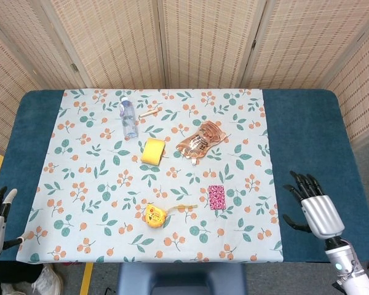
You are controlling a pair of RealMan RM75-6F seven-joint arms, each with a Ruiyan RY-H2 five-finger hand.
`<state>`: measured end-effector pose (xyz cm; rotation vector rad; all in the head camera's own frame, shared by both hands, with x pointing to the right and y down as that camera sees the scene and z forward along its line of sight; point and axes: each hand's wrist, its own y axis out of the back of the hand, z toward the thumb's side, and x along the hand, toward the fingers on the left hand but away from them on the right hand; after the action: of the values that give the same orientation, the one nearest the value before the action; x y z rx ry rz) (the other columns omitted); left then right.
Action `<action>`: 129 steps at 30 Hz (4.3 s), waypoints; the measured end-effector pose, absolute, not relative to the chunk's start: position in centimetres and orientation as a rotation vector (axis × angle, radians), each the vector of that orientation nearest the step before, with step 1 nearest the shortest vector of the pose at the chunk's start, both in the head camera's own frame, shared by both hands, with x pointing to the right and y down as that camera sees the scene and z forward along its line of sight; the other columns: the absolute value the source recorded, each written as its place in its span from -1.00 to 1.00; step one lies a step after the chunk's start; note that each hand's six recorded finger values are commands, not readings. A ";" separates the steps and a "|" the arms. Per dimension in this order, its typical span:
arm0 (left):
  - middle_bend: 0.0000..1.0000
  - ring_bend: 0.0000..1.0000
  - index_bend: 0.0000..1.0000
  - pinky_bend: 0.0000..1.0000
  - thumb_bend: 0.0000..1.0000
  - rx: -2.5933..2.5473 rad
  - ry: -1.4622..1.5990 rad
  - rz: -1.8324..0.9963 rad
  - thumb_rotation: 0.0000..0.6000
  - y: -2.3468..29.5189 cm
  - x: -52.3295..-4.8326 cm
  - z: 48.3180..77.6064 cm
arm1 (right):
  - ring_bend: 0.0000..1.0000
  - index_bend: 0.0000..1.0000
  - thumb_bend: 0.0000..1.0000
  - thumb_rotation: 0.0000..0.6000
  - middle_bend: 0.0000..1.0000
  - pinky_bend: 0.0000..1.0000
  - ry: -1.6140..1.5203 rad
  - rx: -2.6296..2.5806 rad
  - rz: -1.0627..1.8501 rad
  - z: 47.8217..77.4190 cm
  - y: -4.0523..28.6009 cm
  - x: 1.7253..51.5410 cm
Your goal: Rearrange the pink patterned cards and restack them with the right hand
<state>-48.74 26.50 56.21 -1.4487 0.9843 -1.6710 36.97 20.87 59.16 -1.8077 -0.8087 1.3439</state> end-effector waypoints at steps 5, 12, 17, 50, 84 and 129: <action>-1.00 -1.00 -0.86 -1.00 -0.62 -1.455 0.986 -1.669 1.00 26.7 -48.8 56.1 | -1.00 -0.51 -0.37 0.73 -0.98 -1.00 -0.744 -1.933 1.310 61.4 20.5 33.7; -1.00 -1.00 -0.78 -1.00 -0.62 -1.461 0.999 -1.671 1.00 27.1 -49.2 55.8 | -1.00 -0.50 -0.37 0.36 -1.00 -1.00 -0.693 -2.109 1.319 64.8 20.4 29.4; -1.00 -1.00 -0.74 -1.00 -0.62 -1.481 0.999 -1.669 1.00 27.4 -49.1 55.9 | -1.00 -0.45 -0.41 0.23 -1.00 -1.00 -0.672 -2.234 1.315 66.9 20.2 25.7; -1.00 -1.00 -0.62 -1.00 -0.62 -1.516 1.016 -1.682 1.00 27.9 -50.1 56.4 | -1.00 -0.42 -0.49 0.10 -1.00 -1.00 -0.564 -2.219 1.404 73.3 20.3 21.1; -1.00 -0.99 -0.50 -1.00 -0.62 -1.543 1.016 -1.676 1.00 28.0 -49.7 56.5 | -1.00 -0.42 -0.49 0.09 -1.00 -1.00 -0.589 -2.109 1.543 74.1 20.7 26.2; -1.00 -0.98 -0.51 -1.00 -0.62 -1.552 1.011 -1.690 1.00 28.2 -49.7 56.6 | -1.00 -0.94 -0.49 0.56 -1.00 -1.00 -0.663 -2.009 1.466 74.0 19.0 26.1</action>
<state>-49.66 28.22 56.65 -1.5521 1.0114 -1.6896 26.15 19.04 73.97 -2.0094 -0.6631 1.4657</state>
